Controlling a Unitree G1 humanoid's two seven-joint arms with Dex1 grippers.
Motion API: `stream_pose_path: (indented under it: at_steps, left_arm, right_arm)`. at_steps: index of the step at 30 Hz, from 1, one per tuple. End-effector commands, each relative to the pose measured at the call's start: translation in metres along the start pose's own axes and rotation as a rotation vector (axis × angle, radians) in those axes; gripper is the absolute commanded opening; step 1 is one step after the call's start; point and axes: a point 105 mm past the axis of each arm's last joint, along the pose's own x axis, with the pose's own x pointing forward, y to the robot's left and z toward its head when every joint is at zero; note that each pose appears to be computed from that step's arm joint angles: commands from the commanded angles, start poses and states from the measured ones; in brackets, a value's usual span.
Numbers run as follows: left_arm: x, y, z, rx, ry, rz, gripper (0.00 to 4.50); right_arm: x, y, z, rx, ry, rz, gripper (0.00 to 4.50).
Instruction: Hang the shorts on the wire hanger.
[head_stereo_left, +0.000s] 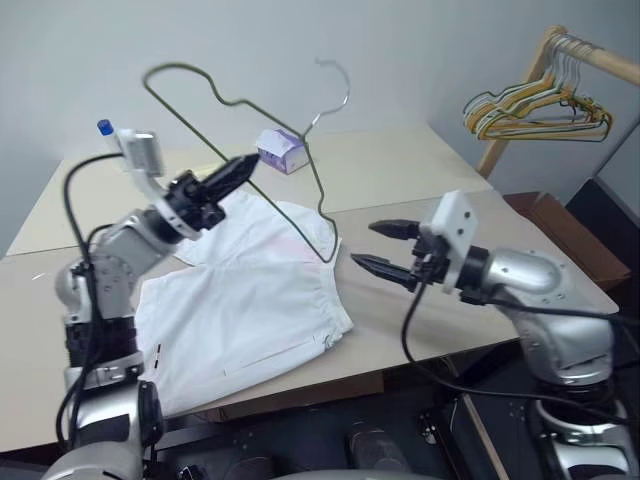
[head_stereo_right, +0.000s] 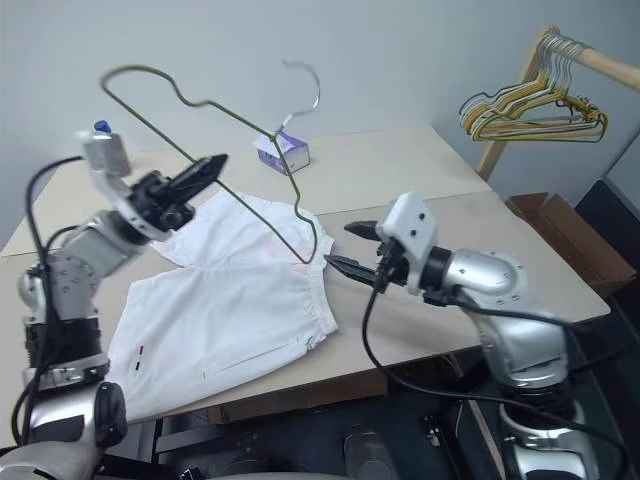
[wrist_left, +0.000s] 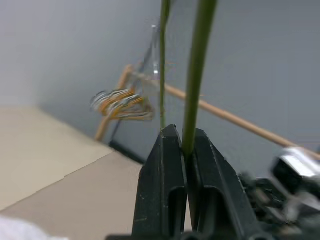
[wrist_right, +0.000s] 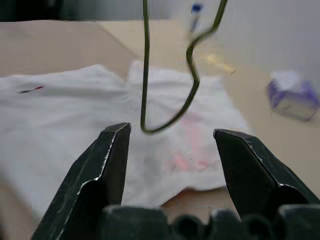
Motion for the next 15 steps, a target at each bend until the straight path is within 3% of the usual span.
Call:
stream_pose_path:
  at_steps: [1,10,15]
  left_arm:
    - [-0.003,-0.029,0.02,0.059,-0.009,-0.272,0.0]
    - [0.003,-0.032,0.018,0.098,0.019,-0.365,0.0]
    - [0.007,-0.031,0.013,0.104,0.009,-0.367,0.0]
  right_arm:
    - [-0.005,0.004,0.009,0.234,-0.037,0.18,3.23]
    - [0.012,0.018,0.023,0.364,-0.069,0.383,3.23]
    - [0.032,0.021,0.026,0.336,-0.052,0.369,3.23]
